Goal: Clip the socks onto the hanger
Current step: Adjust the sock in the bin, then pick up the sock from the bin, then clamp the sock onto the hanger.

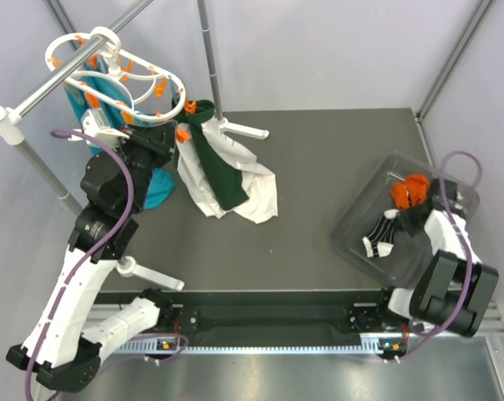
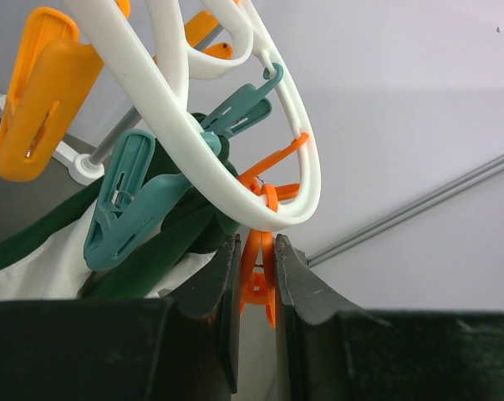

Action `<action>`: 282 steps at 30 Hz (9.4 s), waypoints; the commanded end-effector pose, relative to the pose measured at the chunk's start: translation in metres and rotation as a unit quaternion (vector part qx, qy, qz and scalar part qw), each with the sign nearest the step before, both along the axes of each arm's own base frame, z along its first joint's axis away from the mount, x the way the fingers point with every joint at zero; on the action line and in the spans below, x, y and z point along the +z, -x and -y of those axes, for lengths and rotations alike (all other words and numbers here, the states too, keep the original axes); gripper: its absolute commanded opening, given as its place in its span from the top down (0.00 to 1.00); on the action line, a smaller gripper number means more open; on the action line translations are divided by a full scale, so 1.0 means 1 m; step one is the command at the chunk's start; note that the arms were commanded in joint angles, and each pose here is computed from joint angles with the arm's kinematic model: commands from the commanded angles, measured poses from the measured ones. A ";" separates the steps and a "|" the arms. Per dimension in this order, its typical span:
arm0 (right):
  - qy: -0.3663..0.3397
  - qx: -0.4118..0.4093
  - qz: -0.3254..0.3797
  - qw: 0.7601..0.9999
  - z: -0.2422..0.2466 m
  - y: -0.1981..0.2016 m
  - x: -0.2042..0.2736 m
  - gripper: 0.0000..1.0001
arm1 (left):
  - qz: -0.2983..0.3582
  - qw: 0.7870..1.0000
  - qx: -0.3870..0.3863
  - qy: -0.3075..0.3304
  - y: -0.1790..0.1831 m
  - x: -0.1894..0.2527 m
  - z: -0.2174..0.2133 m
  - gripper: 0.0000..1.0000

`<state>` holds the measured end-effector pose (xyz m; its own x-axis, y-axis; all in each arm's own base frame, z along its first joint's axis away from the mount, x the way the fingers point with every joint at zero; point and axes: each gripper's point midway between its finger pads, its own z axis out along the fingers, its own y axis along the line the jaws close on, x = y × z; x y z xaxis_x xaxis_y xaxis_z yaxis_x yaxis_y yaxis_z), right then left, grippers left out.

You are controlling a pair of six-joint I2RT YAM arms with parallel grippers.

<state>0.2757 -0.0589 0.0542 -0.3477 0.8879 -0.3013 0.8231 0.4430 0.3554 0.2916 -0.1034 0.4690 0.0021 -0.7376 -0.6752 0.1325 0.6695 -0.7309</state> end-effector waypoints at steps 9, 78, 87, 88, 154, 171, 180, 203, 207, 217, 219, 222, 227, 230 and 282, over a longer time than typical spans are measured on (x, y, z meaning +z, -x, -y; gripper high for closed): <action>-0.277 -0.263 0.059 0.922 -0.029 0.015 -0.013 0.98 | -0.017 0.999 -0.032 -0.004 0.006 -0.012 0.011 1.00; 0.326 0.873 0.013 0.364 -0.077 0.052 -0.019 0.43 | -0.007 0.997 -0.071 0.010 0.009 -0.036 0.025 1.00; 0.325 0.868 0.018 0.376 -0.078 0.061 -0.040 0.49 | -0.003 0.997 -0.071 0.010 0.009 -0.032 0.025 1.00; 0.322 0.868 0.021 0.378 -0.079 0.062 -0.042 0.50 | -0.004 0.997 -0.070 0.010 0.009 -0.033 0.025 1.00; 0.239 0.798 -0.002 0.553 -0.081 0.062 -0.061 0.48 | 0.001 0.998 -0.055 0.004 0.018 -0.032 0.014 1.00; 0.420 0.578 0.088 0.694 -0.024 -0.004 0.042 1.00 | 0.004 0.999 -0.052 0.005 0.024 -0.031 0.010 1.00; 0.430 0.383 0.088 0.813 0.008 -0.015 0.108 1.00 | 0.003 0.998 -0.062 0.009 0.022 -0.031 0.015 1.00; 0.227 0.374 0.416 0.797 -0.117 0.021 0.280 1.00 | -0.003 0.996 -0.092 0.001 0.029 -0.019 0.023 1.00; 0.114 0.408 0.502 0.754 -0.173 0.016 0.316 1.00 | -0.004 0.996 -0.090 0.000 0.035 -0.011 0.019 1.00; -0.049 0.484 0.634 0.602 -0.331 0.028 0.404 1.00 | -0.003 0.996 -0.087 0.014 0.049 0.008 0.012 1.00; -0.086 0.478 0.651 0.584 -0.357 0.029 0.420 1.00 | 0.000 0.996 -0.093 0.017 0.051 0.010 0.013 1.00; -0.129 0.469 0.664 0.567 -0.388 0.031 0.438 1.00 | 0.004 0.995 -0.099 0.025 0.055 0.013 0.014 1.00; -0.161 0.478 0.655 0.563 -0.430 0.033 0.444 1.00 | 0.009 0.994 -0.108 0.030 0.056 0.017 0.017 1.00; -0.174 0.474 0.659 0.557 -0.438 0.036 0.449 1.00 | 0.010 0.993 -0.111 0.034 0.057 0.019 0.018 1.00; -0.271 0.524 0.608 0.531 -0.505 0.064 0.444 1.00 | 0.046 0.991 -0.114 0.044 0.067 0.021 0.014 0.47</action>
<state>0.2254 0.4475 0.4645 -0.6052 0.4366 -0.6657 -0.7190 0.0593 0.6925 0.2321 -0.1125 0.4817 -0.1089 -0.7820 -0.6137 0.2896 0.5656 -0.7722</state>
